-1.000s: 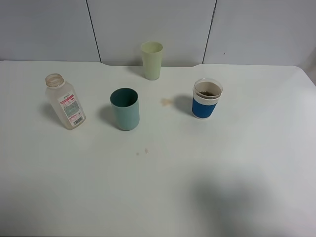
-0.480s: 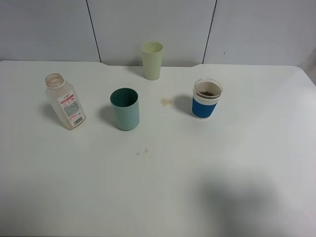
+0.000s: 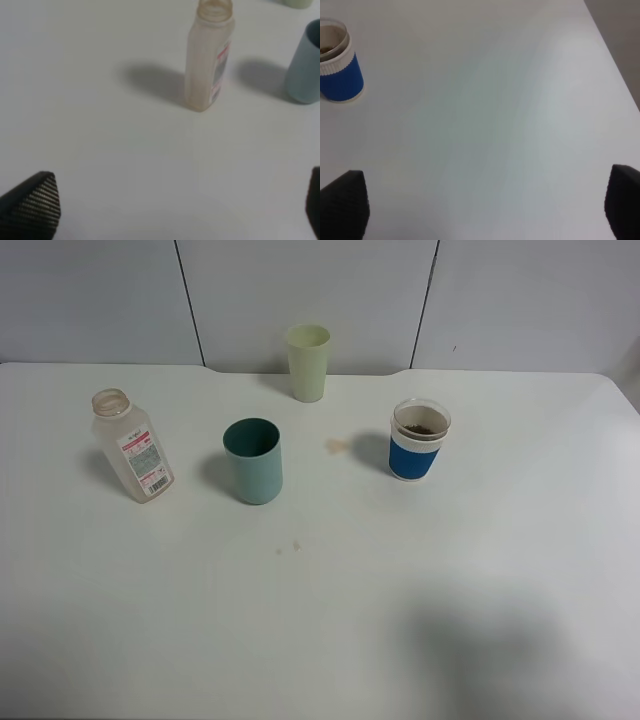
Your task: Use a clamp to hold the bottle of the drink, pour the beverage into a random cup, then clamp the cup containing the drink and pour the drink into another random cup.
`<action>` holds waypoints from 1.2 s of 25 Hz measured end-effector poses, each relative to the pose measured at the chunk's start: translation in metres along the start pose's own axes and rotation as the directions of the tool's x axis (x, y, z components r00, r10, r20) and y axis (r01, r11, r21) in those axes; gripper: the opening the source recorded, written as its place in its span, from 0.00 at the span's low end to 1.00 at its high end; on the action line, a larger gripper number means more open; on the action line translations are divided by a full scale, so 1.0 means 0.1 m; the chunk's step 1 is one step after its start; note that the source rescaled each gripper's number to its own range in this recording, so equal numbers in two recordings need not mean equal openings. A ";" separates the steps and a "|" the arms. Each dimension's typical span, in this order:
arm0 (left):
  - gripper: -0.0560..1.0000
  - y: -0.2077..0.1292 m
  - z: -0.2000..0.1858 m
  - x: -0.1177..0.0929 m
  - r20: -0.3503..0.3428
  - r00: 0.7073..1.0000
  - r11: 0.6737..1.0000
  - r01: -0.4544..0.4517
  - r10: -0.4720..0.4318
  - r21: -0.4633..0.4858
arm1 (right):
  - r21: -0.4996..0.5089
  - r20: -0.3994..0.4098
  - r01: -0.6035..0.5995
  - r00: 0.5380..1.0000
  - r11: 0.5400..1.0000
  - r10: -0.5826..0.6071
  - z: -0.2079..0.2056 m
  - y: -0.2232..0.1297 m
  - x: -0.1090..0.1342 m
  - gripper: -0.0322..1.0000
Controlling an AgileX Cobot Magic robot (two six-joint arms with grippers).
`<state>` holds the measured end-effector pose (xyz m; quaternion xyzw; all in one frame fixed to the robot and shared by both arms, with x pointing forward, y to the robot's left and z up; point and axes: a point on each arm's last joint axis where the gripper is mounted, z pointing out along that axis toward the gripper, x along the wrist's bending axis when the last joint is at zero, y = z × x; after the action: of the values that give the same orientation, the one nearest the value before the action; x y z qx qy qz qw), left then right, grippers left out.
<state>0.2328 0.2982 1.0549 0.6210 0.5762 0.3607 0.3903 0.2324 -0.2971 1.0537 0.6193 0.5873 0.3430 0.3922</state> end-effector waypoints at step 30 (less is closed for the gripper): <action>1.00 0.00 0.00 0.00 0.000 1.000 1.000 0.000 0.000 0.000 | 0.000 0.000 0.000 1.000 1.000 0.000 0.00 0.00 0.00 0.81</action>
<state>0.2328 0.2982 1.0549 0.6210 0.5762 0.3607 0.3903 0.2324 -0.2971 1.0537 0.6194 0.5872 0.3430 0.3922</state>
